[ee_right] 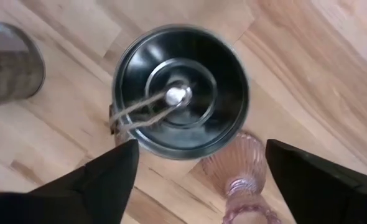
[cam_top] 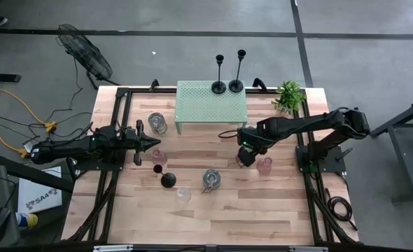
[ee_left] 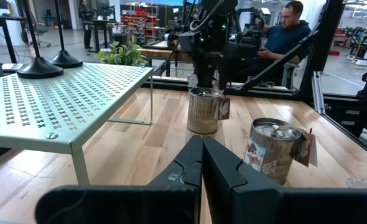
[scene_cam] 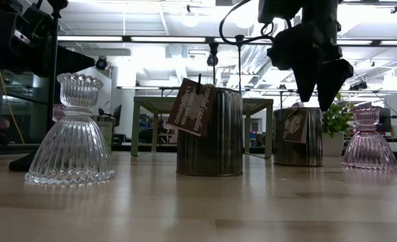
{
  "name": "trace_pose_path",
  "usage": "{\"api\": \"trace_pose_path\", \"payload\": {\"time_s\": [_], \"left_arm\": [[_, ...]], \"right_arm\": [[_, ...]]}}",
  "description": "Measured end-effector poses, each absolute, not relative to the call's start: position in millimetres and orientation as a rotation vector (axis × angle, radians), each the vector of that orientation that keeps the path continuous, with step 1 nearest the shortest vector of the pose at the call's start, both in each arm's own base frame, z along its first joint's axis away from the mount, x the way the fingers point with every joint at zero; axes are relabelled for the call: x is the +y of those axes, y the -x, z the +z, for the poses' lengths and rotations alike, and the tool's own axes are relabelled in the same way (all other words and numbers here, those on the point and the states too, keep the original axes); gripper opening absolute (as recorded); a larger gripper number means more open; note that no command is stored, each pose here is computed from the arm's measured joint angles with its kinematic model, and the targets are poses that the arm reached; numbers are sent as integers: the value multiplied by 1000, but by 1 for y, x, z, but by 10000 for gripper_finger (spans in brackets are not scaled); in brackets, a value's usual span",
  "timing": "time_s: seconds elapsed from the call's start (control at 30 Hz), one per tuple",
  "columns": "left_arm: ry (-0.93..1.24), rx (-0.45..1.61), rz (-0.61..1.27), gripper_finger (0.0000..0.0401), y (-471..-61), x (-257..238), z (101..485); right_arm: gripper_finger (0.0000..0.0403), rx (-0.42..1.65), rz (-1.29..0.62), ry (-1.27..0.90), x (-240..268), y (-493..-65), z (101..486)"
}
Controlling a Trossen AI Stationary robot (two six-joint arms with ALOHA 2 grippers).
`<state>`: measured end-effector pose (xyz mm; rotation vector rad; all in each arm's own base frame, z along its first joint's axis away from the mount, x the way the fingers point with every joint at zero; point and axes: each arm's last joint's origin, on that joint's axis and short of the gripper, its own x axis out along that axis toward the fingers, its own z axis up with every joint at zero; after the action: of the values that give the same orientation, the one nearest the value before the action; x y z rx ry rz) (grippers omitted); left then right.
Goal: Pick & Place candle stick holders
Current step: Put the bottom silver scented candle on the shelf
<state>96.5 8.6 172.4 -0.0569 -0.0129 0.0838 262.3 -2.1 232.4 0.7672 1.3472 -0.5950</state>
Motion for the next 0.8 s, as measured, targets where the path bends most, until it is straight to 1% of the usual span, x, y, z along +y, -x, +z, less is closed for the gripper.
{"api": "trace_pose_path", "payload": {"time_s": [0.13, 0.4, 0.8], "left_arm": [[57, -13, 84, 0, -96, 9, 173], [57, -14, 84, 0, -96, 9, 173], [57, -14, 84, 0, -96, 9, 173]], "right_arm": [[361, 1346, -595, -768, -5, -262, 232], [362, 1290, -556, -815, -11, -269, 234], [362, 1259, -610, -767, -14, -271, 231]]}}
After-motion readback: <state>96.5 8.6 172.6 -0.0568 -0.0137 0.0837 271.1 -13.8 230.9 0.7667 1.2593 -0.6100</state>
